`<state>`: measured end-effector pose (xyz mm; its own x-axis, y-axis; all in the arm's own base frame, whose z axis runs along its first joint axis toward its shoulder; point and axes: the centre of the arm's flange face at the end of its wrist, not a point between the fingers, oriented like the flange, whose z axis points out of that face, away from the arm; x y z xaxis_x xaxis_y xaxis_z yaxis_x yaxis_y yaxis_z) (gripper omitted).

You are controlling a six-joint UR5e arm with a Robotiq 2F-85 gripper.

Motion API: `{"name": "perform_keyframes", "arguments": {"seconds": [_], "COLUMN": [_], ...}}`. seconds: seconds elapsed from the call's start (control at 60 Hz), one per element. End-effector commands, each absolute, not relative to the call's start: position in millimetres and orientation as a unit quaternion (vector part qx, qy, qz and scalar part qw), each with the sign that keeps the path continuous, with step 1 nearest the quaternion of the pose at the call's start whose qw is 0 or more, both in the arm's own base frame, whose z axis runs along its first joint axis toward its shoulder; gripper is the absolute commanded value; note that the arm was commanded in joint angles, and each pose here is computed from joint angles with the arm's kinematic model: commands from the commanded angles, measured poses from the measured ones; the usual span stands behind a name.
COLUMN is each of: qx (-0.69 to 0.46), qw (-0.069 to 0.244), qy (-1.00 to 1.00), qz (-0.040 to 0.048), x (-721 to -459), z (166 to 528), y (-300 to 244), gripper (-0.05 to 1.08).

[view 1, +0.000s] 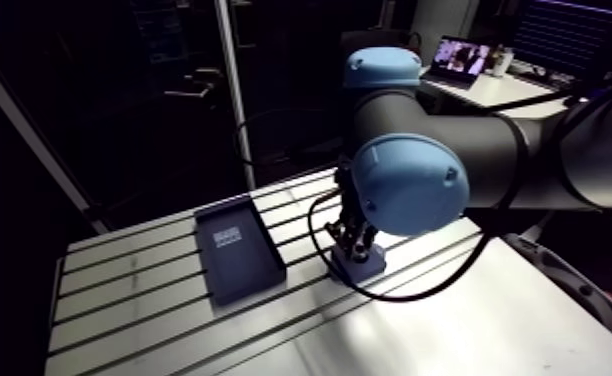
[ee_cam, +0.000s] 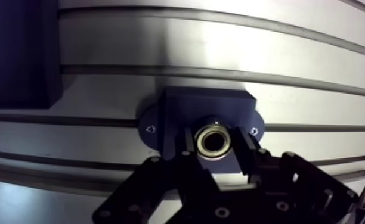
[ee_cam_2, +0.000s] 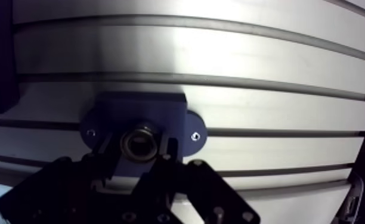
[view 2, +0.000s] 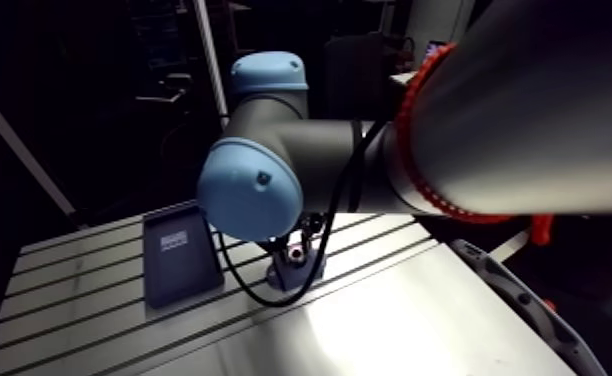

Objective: Pick up the bearing and press it into the housing until flush.

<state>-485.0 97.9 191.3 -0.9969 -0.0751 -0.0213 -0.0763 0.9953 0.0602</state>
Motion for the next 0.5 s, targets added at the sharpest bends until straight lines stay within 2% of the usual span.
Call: {"name": "perform_keyframes", "arguments": {"seconds": [0.017, 0.5], "qx": [-0.039, -0.041], "qw": [0.009, 0.011], "qy": [0.999, 0.999], "qz": [0.0297, 0.0286], "x": [-485.2, -484.1], "z": [191.1, 189.9], "y": [97.7, 97.2], "gripper": [0.64, 0.64]}}
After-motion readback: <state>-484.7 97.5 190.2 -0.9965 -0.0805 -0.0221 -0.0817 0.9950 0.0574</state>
